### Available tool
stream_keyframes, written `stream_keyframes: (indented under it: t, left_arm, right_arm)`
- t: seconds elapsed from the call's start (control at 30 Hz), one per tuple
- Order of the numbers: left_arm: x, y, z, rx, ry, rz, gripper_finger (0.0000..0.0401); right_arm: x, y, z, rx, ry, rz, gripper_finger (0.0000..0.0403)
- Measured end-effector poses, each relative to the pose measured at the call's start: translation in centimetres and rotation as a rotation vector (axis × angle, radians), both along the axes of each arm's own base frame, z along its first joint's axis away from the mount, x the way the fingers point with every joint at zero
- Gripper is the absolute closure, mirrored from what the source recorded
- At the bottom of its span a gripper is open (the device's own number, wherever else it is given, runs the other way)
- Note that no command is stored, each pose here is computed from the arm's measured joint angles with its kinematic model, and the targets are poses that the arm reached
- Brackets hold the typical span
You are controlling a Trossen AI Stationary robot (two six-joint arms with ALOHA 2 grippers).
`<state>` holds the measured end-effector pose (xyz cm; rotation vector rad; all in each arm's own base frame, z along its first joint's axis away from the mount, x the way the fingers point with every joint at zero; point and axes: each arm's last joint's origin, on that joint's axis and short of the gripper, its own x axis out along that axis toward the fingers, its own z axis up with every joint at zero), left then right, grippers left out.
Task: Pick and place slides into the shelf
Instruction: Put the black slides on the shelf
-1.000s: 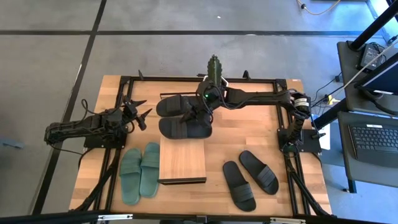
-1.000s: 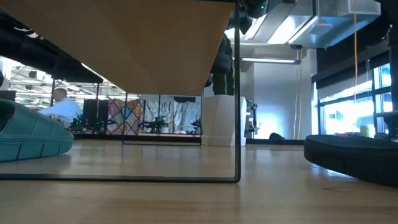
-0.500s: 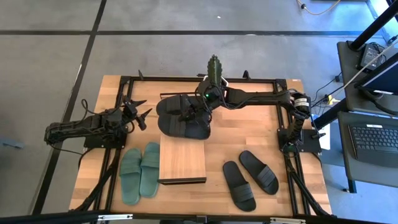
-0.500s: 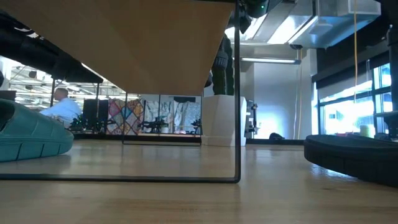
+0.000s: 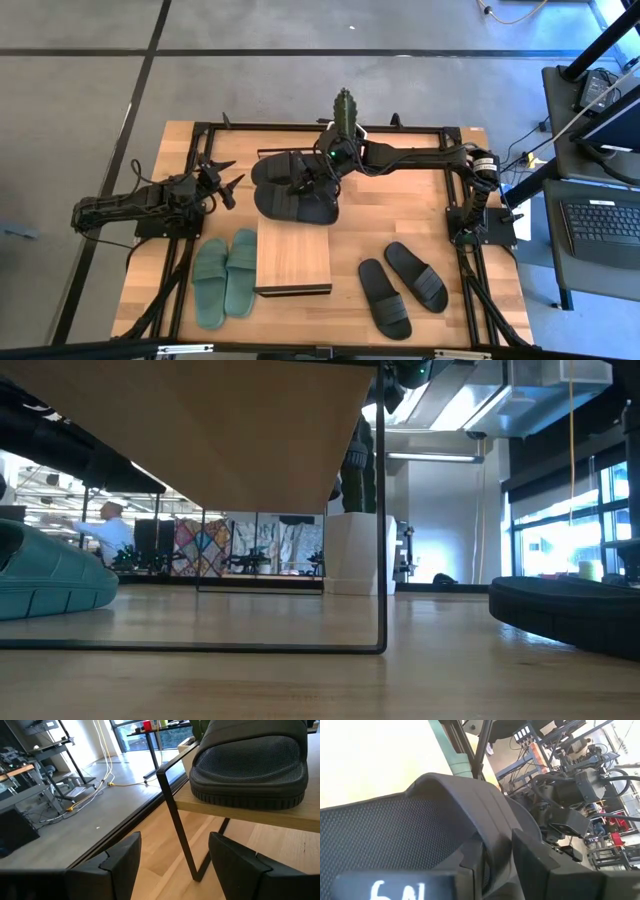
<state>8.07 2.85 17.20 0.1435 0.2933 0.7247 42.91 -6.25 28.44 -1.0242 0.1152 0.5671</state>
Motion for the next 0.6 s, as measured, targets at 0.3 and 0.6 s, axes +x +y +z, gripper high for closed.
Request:
stream_keyframes:
  t: [0.3,0.6]
  left_arm:
    - [0.0,0.0,0.0,0.0,0.0,0.0,0.0177]
    - [0.0,0.0,0.0,0.0,0.0,0.0,0.0177]
  right_arm:
    - [-0.11,0.04,-0.25,-0.035,0.011,0.017,0.0306]
    - [-0.09,0.04,-0.2,-0.035,0.005,0.017,0.026]
